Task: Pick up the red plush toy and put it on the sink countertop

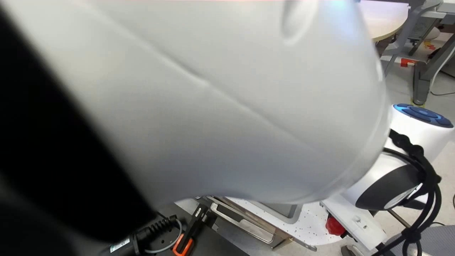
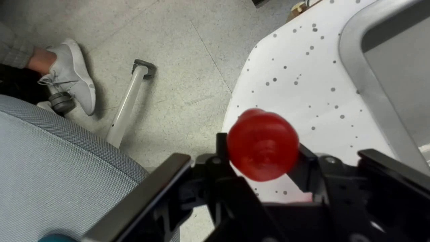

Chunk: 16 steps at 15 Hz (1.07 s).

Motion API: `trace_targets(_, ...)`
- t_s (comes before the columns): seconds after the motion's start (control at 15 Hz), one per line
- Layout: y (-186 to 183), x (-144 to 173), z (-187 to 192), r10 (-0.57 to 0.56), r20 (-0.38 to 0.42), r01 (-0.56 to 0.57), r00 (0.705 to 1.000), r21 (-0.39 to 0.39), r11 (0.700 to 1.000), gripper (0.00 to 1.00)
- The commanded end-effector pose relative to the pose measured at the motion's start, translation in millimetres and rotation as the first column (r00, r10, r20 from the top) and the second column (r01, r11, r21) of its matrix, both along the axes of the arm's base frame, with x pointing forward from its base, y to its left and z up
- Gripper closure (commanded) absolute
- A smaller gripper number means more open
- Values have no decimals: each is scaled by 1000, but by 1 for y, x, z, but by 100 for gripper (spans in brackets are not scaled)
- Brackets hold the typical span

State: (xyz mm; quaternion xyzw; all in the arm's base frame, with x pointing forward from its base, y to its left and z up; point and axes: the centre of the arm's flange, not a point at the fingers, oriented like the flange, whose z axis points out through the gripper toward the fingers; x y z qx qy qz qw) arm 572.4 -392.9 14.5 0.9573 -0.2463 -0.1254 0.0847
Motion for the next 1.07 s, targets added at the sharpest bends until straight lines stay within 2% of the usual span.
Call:
trace_targets(0.0, -13, 28, -33, -12, -27, 12, 1000, -9, 1000, 84)
trace_targets(0.27, -7, 28, -55, 10, -34, -11, 999, -16, 1000, 84)
trace_targets(0.47, -5, 25, -51, 22, -44, -23, 999, -13, 1000, 84)
trace_targets(0.53, -4, 24, -48, 24, -49, -24, 999, -10, 1000, 34)
trace_targets(0.6, -3, 22, -45, 29, -47, -29, 998, -7, 1000, 33)
trace_targets(0.87, 1, 12, -23, 74, -11, -74, 997, -4, 997, 5)
trace_targets(1.0, -3, 5, -12, 95, 4, -95, 996, -3, 996, 0)
